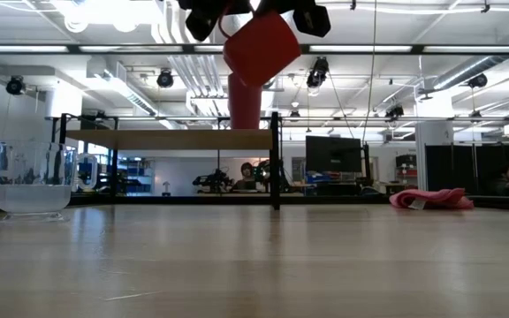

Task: Stack small to large cups/mugs on shelf
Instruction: Put the orange mug on the shelf

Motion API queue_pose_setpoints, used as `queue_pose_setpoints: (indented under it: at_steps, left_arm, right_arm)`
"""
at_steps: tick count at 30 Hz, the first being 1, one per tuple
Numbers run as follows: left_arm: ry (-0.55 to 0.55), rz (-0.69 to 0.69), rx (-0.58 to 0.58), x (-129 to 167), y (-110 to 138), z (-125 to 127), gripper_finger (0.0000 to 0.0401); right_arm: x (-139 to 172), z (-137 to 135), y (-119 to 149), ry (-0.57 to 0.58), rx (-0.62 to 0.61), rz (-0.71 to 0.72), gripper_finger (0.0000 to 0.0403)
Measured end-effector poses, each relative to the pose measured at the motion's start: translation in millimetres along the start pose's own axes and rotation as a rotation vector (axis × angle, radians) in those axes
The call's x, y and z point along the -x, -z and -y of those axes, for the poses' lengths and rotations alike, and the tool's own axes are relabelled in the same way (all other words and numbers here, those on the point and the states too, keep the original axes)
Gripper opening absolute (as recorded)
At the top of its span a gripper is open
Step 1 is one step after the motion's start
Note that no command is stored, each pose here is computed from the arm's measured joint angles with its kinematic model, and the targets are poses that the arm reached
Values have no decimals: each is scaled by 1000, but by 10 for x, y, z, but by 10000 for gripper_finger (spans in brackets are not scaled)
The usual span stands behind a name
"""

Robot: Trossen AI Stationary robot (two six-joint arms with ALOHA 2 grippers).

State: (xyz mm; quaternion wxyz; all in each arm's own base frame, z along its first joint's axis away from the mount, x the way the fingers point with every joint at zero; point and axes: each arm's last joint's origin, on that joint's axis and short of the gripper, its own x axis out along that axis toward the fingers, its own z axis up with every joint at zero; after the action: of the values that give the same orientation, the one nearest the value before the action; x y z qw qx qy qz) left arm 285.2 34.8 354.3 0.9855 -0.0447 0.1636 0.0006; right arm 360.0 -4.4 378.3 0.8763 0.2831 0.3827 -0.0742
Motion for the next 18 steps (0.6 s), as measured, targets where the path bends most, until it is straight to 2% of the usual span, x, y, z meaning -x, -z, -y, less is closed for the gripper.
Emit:
queue_pose_setpoints:
  at_steps: [18]
  left_arm:
    - [-18,-28,10,20,25,-3,32]
  right_arm:
    - [108,-20,-3,-22,6,22,56]
